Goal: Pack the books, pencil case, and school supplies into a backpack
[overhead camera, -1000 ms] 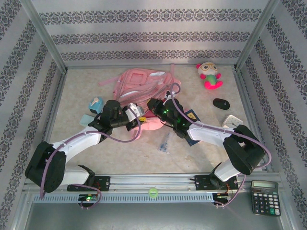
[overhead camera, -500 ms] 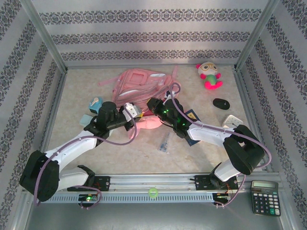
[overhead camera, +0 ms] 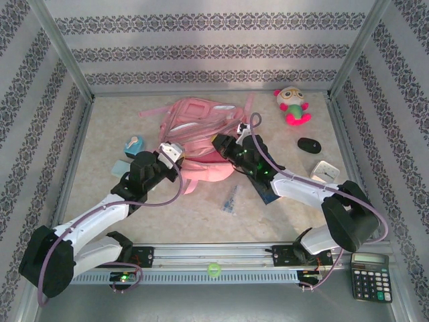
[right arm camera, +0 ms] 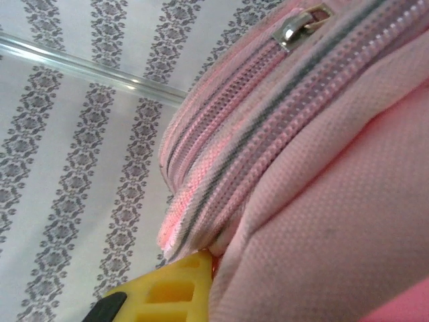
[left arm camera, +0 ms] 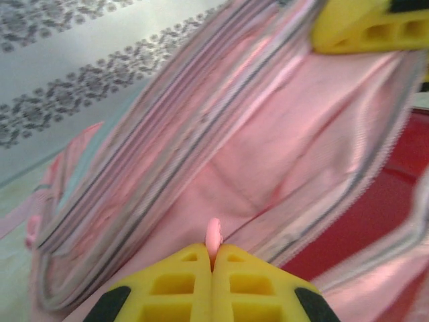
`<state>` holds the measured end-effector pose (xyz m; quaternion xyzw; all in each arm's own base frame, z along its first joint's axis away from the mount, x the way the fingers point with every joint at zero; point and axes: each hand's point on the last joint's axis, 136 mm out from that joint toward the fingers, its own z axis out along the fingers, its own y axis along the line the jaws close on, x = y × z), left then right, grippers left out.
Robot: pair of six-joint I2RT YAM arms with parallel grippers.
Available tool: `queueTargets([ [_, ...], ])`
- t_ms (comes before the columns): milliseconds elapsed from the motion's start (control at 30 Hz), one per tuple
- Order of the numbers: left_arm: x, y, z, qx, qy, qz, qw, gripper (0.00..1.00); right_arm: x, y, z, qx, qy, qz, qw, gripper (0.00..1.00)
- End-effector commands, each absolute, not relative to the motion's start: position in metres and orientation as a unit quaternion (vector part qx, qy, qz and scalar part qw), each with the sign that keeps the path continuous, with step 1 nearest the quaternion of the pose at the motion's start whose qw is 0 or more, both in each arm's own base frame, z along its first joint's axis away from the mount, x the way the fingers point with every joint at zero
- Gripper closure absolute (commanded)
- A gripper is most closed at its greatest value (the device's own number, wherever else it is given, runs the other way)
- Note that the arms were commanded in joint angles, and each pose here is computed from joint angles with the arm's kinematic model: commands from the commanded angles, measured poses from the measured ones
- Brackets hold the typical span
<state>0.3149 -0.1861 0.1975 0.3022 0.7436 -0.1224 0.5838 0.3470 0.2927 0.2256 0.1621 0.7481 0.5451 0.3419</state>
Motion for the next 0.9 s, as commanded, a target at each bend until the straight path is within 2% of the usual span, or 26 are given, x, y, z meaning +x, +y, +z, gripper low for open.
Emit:
queueTargets([
  [0, 0.334, -0.163, 0.214, 0.226, 0.744, -0.075, 0.624, 1.00, 0.331, 0.293, 0.284, 0.088, 0.695, 0.615, 0.363, 1.00],
  [367, 0.365, -0.118, 0.213, 0.137, 0.754, -0.030, 0.641, 1.00, 0.314, 0.276, 0.328, -0.005, 0.660, 0.686, 0.305, 1.00],
  [567, 0.384, -0.099, 0.212, 0.091, 0.750, -0.061, 0.652, 1.00, 0.306, 0.270, 0.340, -0.037, 0.658, 0.702, 0.270, 1.00],
  [867, 0.411, -0.114, 0.201, 0.089, 0.749, -0.136, 0.643, 0.99, 0.298, 0.268, 0.351, -0.070, 0.655, 0.712, 0.241, 1.00],
])
